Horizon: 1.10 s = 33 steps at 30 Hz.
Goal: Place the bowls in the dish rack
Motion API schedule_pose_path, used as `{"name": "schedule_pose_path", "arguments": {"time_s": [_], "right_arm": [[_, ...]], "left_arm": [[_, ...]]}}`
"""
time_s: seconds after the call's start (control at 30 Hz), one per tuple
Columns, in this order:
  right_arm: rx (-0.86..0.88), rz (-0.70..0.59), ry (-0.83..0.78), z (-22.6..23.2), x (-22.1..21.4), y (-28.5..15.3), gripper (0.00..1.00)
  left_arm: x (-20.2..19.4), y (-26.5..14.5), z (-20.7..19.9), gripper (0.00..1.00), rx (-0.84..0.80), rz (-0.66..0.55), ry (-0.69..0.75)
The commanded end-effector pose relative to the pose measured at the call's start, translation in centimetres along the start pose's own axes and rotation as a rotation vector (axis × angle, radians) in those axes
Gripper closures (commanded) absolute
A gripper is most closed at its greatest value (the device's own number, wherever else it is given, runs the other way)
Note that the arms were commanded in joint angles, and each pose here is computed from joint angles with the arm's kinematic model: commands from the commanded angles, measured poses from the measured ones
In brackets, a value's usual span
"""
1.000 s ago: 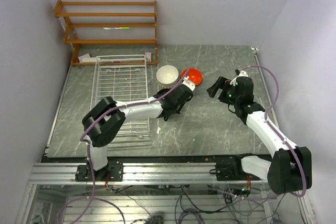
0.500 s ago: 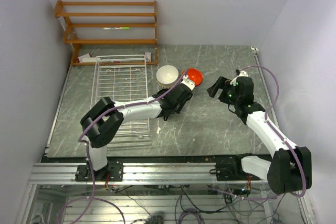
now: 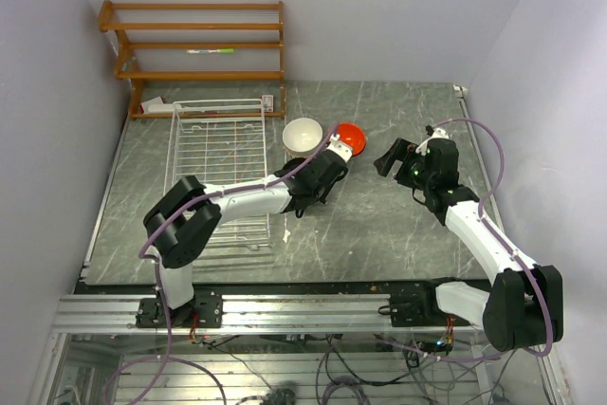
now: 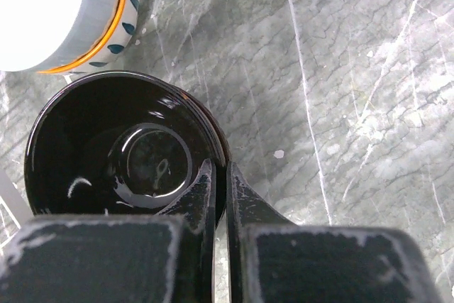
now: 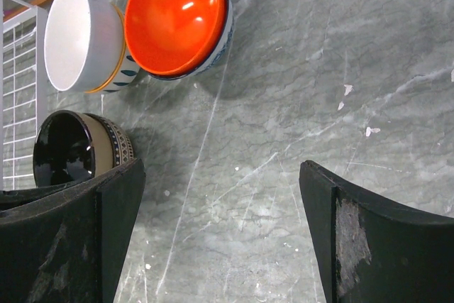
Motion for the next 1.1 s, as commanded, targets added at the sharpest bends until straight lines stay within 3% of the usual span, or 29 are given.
{"name": "schedule_pose_path", "arguments": {"time_s": [0.0, 0.7, 1.07], "right_arm": [[0.008, -0.011, 0.008, -0.1, 0.0, 0.2, 0.1], [0.045, -0.021, 0.004, 0.2, 0.2, 0.0, 0.11], [0.192, -0.049, -0.04, 1.7, 1.2, -0.7, 0.15]], "left_arm": [[1.3, -0.8, 0.2, 0.93, -0.016, -0.05, -0.037], [7.2, -10.0, 1.9, 0.93, -0.122, -0.308, -0.158], [8.3, -14.9, 7.0, 0.93, -0.154, -0.456, -0.364]]}}
Point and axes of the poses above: each gripper's point midway between its finger pads, its own y axis out along the fingers, its own z axis along the line the jaws close on, x = y × z, the point moved 9 cm from there along -y, back along the fingers, and after that the axes turned 8 degrees about -y, right-handed, at the moved point
